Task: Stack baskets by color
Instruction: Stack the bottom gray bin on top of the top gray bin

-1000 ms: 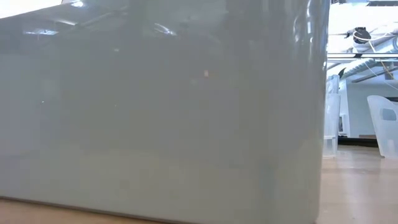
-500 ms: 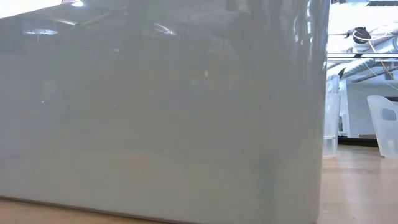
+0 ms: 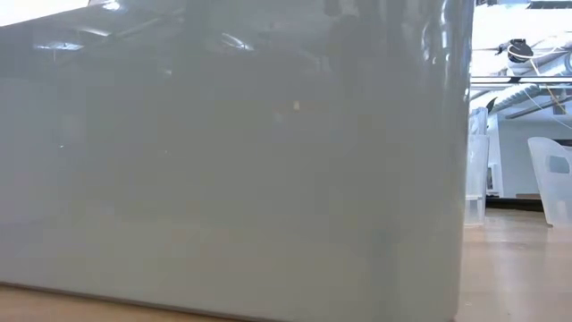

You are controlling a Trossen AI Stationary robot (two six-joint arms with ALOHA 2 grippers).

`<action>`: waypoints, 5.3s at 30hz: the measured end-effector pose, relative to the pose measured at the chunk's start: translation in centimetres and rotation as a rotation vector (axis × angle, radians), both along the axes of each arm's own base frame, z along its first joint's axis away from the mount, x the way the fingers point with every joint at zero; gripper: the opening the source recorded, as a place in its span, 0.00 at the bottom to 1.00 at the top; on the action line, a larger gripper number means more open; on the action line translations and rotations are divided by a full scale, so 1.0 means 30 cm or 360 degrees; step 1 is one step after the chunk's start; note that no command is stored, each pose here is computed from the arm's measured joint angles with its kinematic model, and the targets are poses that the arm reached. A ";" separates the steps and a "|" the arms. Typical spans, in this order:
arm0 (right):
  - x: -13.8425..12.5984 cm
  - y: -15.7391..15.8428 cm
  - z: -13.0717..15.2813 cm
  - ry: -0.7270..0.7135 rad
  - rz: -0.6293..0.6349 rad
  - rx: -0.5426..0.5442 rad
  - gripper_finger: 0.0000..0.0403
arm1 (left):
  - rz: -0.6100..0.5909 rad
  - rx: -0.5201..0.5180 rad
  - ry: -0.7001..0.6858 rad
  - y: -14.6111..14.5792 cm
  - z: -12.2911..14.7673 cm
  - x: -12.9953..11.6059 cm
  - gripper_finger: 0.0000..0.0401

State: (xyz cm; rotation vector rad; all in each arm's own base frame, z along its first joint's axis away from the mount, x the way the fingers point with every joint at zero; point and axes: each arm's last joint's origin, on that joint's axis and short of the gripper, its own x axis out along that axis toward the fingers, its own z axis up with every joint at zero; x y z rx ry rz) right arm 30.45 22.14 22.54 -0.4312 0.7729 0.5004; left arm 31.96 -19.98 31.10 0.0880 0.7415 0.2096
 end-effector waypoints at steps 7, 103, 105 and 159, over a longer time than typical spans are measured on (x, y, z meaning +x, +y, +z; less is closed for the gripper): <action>-0.009 -0.005 -0.049 -0.0057 0.0032 0.0010 0.63 | 0.0005 0.0021 0.0007 0.017 0.000 0.010 0.26; -0.174 -0.359 0.287 -0.0698 -0.0759 -0.0161 0.00 | -0.0352 0.0836 -0.0222 0.163 0.105 0.159 0.52; -0.173 -0.365 0.282 -0.0681 -0.0765 -0.0178 0.00 | -0.0364 0.0845 -0.0171 0.183 0.098 0.162 0.47; -0.191 -0.338 0.314 -0.0744 -0.0548 -0.0156 0.34 | -0.0679 0.0638 0.0104 0.247 0.042 0.163 0.02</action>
